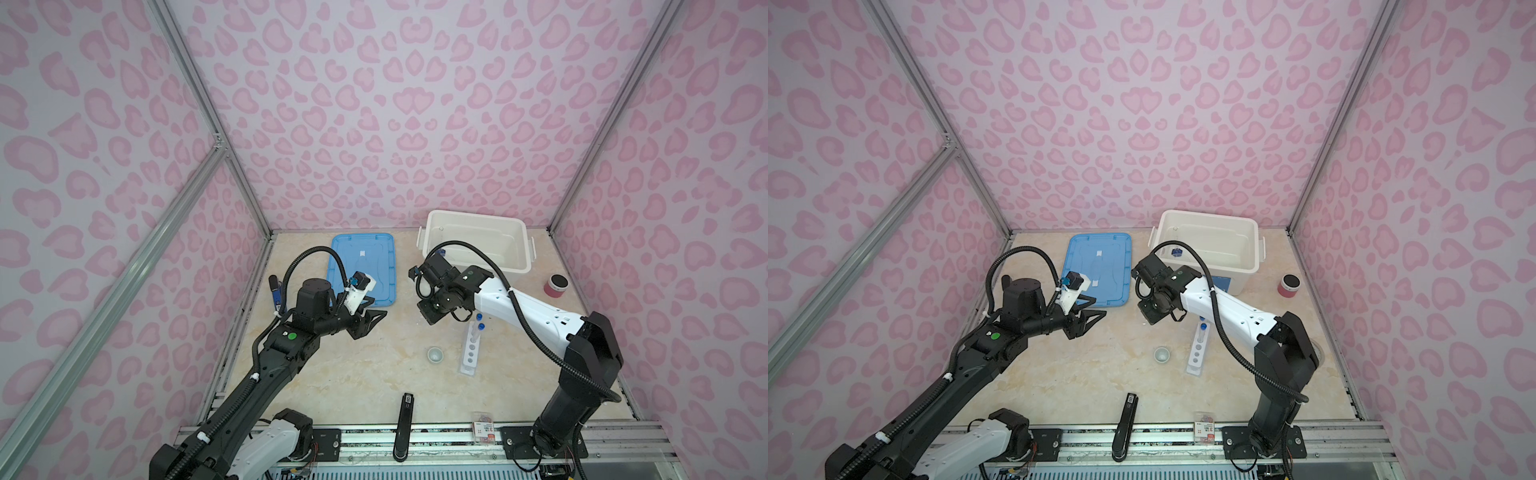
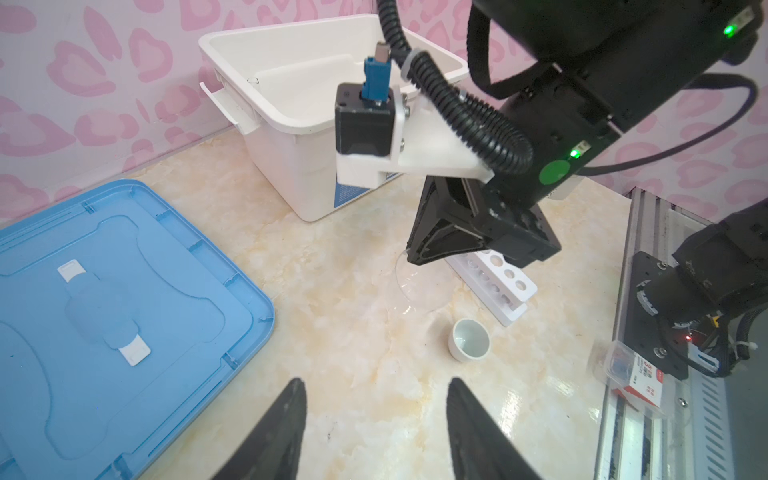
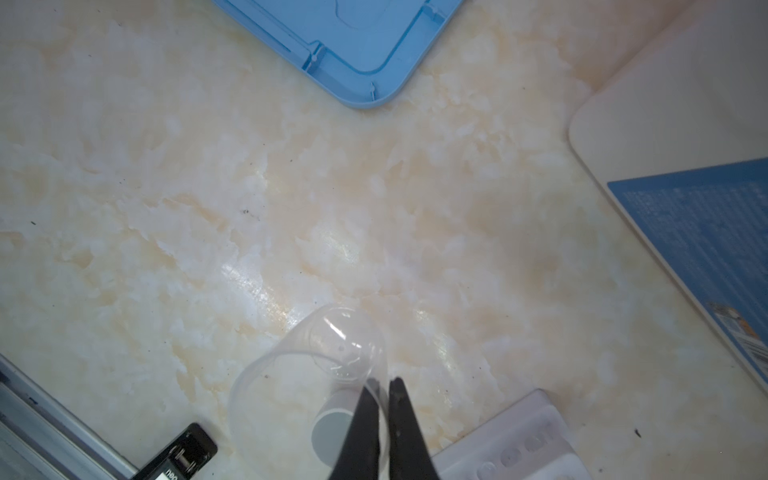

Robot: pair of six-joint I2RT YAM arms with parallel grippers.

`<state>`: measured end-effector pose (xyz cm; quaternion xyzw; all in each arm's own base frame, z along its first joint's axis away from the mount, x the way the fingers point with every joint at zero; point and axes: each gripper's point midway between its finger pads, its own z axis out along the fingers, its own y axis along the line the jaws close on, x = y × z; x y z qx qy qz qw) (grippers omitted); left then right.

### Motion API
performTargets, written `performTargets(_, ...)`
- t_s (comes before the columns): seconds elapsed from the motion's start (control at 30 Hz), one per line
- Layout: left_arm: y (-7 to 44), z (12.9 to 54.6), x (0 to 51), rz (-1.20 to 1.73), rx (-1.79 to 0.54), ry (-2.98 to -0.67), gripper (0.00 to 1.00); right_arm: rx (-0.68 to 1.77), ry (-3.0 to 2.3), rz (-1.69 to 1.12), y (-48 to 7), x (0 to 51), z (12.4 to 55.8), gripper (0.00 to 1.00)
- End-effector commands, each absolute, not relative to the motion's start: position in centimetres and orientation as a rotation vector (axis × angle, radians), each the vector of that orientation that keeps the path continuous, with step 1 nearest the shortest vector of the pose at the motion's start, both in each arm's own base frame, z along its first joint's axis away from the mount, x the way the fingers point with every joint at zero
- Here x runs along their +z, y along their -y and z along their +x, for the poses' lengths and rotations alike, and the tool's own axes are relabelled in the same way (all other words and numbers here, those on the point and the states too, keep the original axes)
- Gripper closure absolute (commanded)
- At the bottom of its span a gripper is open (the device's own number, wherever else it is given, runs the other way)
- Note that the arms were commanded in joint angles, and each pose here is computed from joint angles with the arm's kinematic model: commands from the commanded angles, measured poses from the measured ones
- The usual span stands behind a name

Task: Organize the chemistry lab equipment
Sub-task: 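Close the right gripper on the beaker rim and lift it, then carry the beaker with the right gripper over the white bin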

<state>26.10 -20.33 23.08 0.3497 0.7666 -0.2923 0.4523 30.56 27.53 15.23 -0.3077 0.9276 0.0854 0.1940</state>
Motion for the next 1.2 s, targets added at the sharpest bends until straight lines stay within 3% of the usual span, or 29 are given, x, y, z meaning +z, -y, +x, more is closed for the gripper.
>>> performTargets(0.0, 20.6, 26.1, 23.9, 0.879, -0.73, -1.858, 0.44, 0.199, -2.586, -0.854, -26.3, 17.2, 31.0, 0.92)
performTargets(0.73, 20.5, 25.9, 24.5, 0.878, -0.729, -1.839, 0.44, 0.088, -2.4, -0.663, -20.3, 28.8, 35.0, 0.92)
performTargets(1.17, 20.2, 25.7, 24.7, 0.876, -0.705, -1.828, 0.44, 0.118, -2.417, -0.476, -16.2, 29.3, 41.5, 0.92)
